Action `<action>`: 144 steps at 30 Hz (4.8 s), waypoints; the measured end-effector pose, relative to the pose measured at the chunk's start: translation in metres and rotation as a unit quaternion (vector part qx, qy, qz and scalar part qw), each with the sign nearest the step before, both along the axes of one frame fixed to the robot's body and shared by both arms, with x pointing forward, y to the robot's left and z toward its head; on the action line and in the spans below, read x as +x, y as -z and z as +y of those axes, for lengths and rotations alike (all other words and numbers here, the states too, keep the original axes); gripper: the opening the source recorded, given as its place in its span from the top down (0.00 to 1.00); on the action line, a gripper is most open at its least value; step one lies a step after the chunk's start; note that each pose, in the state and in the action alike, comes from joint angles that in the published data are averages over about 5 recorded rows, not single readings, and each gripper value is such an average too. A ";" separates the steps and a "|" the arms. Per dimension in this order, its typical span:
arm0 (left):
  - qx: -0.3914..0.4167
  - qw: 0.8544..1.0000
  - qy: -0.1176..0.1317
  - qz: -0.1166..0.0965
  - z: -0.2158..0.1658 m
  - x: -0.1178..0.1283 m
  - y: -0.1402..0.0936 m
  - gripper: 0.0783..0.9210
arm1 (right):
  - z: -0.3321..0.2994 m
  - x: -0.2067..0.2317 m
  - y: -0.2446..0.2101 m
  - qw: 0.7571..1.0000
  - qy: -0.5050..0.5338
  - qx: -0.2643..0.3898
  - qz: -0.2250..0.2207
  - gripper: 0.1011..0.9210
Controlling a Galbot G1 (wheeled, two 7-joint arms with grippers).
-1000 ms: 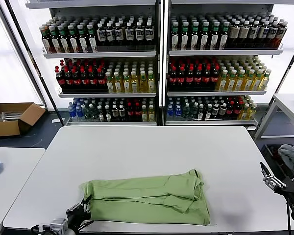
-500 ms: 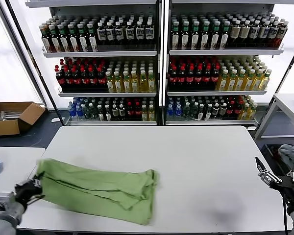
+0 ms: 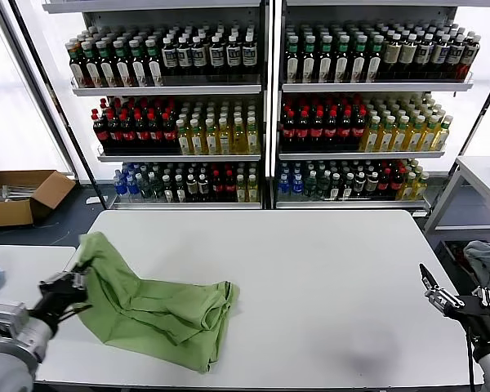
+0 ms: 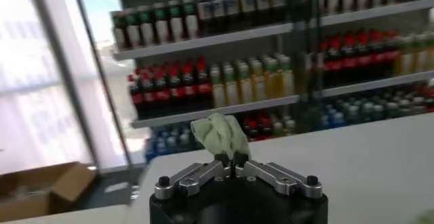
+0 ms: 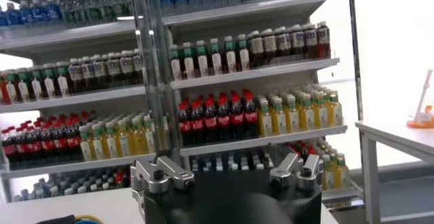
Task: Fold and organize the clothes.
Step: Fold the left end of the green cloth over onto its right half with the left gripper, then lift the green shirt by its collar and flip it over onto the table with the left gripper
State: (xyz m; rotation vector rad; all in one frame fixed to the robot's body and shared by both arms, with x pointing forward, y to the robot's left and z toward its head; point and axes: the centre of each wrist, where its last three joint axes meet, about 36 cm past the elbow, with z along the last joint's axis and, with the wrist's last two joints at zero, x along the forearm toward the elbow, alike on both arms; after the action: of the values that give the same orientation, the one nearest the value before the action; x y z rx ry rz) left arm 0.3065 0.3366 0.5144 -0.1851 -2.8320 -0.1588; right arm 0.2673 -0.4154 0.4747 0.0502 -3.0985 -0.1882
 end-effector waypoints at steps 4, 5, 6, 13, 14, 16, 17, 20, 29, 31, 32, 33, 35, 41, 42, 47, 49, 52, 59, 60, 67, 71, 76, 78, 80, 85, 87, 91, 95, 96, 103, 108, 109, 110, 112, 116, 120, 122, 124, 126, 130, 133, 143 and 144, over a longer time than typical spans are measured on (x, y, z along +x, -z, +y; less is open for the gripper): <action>-0.033 0.999 0.038 0.014 -0.033 -0.007 0.012 0.98 | 0.001 -0.002 0.001 1.000 -0.001 0.001 -0.001 0.12; -0.041 0.998 0.045 0.018 -0.039 -0.008 0.015 0.98 | 0.002 -0.002 0.001 1.000 -0.002 0.001 -0.001 0.12; -0.049 0.997 0.051 0.022 -0.046 -0.009 0.019 0.98 | 0.002 -0.003 0.001 1.000 -0.002 0.001 -0.002 0.12; -0.090 0.991 0.082 0.061 -0.081 -0.010 0.048 0.97 | 0.004 -0.005 0.001 1.000 -0.003 0.002 -0.004 0.12; -0.093 0.990 0.085 0.067 -0.086 -0.010 0.053 0.96 | 0.004 -0.005 0.001 1.000 -0.003 0.002 -0.004 0.12; -0.096 0.988 0.091 0.080 -0.094 -0.010 0.063 0.91 | 0.004 -0.005 0.001 1.000 -0.004 0.003 -0.005 0.12; -0.097 0.987 0.093 0.086 -0.098 -0.010 0.068 0.88 | 0.005 -0.005 0.001 1.000 -0.004 0.003 -0.005 0.12; -0.100 0.985 0.096 0.099 -0.109 -0.009 0.079 0.78 | 0.006 -0.004 0.002 1.000 -0.006 0.007 -0.007 0.12; -0.124 0.983 0.097 0.099 -0.136 -0.009 0.085 0.48 | 0.011 0.000 0.004 1.000 -0.011 0.014 -0.010 0.12; -0.132 0.982 0.096 0.098 -0.139 -0.010 0.082 0.40 | 0.011 0.000 0.004 1.000 -0.012 0.014 -0.009 0.12; -0.136 0.981 0.095 0.097 -0.140 -0.011 0.080 0.37 | 0.011 0.000 0.004 1.000 -0.012 0.015 -0.009 0.12; -0.142 0.981 0.095 0.096 -0.141 -0.012 0.078 0.32 | 0.012 -0.001 0.004 1.000 -0.012 0.015 -0.009 0.12; -0.153 0.979 0.094 0.094 -0.141 -0.013 0.072 0.26 | 0.012 -0.001 0.005 1.000 -0.012 0.015 -0.007 0.12; -0.173 0.978 0.079 0.091 -0.116 -0.012 0.055 0.13 | 0.015 -0.004 0.006 1.000 -0.015 0.017 -0.005 0.12; -0.172 0.978 0.073 0.090 -0.108 -0.011 0.053 0.12 | 0.016 -0.004 0.007 1.000 -0.016 0.017 -0.004 0.12; -0.150 0.984 0.037 0.087 -0.062 -0.001 0.047 0.12 | 0.020 -0.005 0.010 1.000 -0.019 0.019 -0.003 0.12; -0.137 0.986 0.023 0.089 -0.045 0.004 0.049 0.12 | 0.021 -0.005 0.011 1.000 -0.020 0.020 -0.003 0.12; -0.121 0.988 0.007 0.097 -0.024 0.010 0.055 0.12 | 0.023 -0.005 0.010 1.000 -0.022 0.019 -0.004 0.12; -0.100 0.988 -0.014 0.119 0.002 0.024 0.079 0.12 | 0.021 -0.008 0.007 1.000 -0.022 0.015 -0.004 0.12; -0.098 0.988 -0.015 0.122 0.003 0.025 0.082 0.12 | 0.020 -0.008 0.007 1.000 -0.022 0.014 -0.004 0.12; -0.087 0.986 -0.016 0.142 0.007 0.034 0.106 0.12 | 0.013 -0.010 0.003 1.000 -0.015 0.012 -0.006 0.12; -0.083 0.985 -0.021 0.150 0.013 0.034 0.117 0.17 | 0.012 -0.009 0.001 1.000 -0.016 0.013 -0.010 0.12; -0.082 0.985 -0.024 0.150 0.013 0.031 0.123 0.35 | 0.011 -0.006 -0.002 1.000 -0.017 0.013 -0.014 0.12; -0.083 0.985 -0.023 0.148 0.012 0.031 0.125 0.41 | 0.010 -0.005 -0.004 1.000 -0.015 0.013 -0.016 0.12; -0.086 0.985 -0.023 0.147 0.009 0.030 0.127 0.48 | 0.008 -0.004 -0.006 1.000 -0.013 0.013 -0.019 0.12; -0.093 0.985 -0.021 0.144 0.001 0.026 0.132 0.66 | 0.004 -0.004 -0.009 1.000 -0.010 0.012 -0.022 0.12; -0.098 0.985 -0.022 0.144 -0.003 0.023 0.133 0.72 | 0.003 -0.004 -0.009 1.000 -0.009 0.013 -0.023 0.12; -0.105 0.984 -0.025 0.140 -0.005 0.018 0.132 0.86 | 0.001 -0.004 -0.009 1.000 -0.004 0.014 -0.026 0.12; -0.107 0.985 -0.041 0.132 0.005 0.015 0.124 0.94 | 0.001 -0.003 -0.009 0.999 0.000 0.018 -0.029 0.12; -0.108 0.985 -0.049 0.129 0.011 0.015 0.120 0.94 | 0.001 -0.003 -0.008 0.999 0.000 0.018 -0.030 0.12; -0.097 0.984 -0.117 0.093 0.074 0.015 0.081 0.94 | 0.005 -0.001 -0.006 0.999 -0.001 0.025 -0.034 0.12; -0.078 0.982 -0.161 0.065 0.124 0.015 0.042 0.94 | 0.010 0.001 -0.005 0.999 -0.006 0.029 -0.035 0.12; -0.073 0.981 -0.168 0.059 0.133 0.014 0.034 0.94 | 0.010 0.001 -0.005 0.999 -0.007 0.029 -0.035 0.12; -0.067 0.981 -0.174 0.053 0.140 0.014 0.025 0.94 | 0.010 0.000 -0.005 0.999 -0.007 0.029 -0.035 0.12; -0.055 0.981 -0.182 0.041 0.152 0.014 0.009 0.94 | 0.011 0.000 -0.005 0.999 -0.007 0.029 -0.034 0.12; -0.034 0.982 -0.184 0.019 0.160 0.014 -0.018 0.94 | 0.012 -0.001 -0.004 0.999 -0.006 0.031 -0.033 0.12; -0.019 0.985 -0.172 0.000 0.151 0.015 -0.035 0.94 | 0.016 -0.002 -0.003 0.999 -0.006 0.034 -0.034 0.12; -0.012 0.987 -0.162 -0.003 0.141 0.015 -0.037 0.94 | 0.018 -0.003 -0.003 0.999 -0.006 0.035 -0.034 0.12; -0.007 0.989 -0.150 -0.002 0.128 0.016 -0.035 0.94 | 0.019 -0.004 -0.003 0.999 -0.006 0.036 -0.034 0.12; -0.003 0.991 -0.136 0.002 0.112 0.017 -0.029 0.94 | 0.021 -0.005 -0.004 0.999 -0.006 0.036 -0.035 0.12; 0.001 0.994 -0.105 0.017 0.073 0.019 -0.011 0.94 | 0.022 -0.006 -0.006 0.999 -0.004 0.035 -0.038 0.12; -0.005 0.996 -0.077 0.034 0.040 0.020 0.005 0.94 | 0.023 -0.007 -0.007 0.999 -0.002 0.035 -0.040 0.12; -0.119 0.988 0.017 0.100 -0.064 0.018 0.034 0.94 | 0.032 -0.012 -0.006 0.999 -0.008 0.035 -0.034 0.12; -0.134 0.985 0.024 0.108 -0.072 0.019 0.036 0.94 | 0.033 -0.012 -0.006 0.999 -0.009 0.035 -0.033 0.12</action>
State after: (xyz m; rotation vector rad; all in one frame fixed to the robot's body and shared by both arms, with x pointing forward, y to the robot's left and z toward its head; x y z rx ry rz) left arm 0.3260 0.2643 0.4781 -0.3079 -2.6240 0.2202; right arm 0.2553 -0.3823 0.4811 0.0893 -3.1554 -0.2990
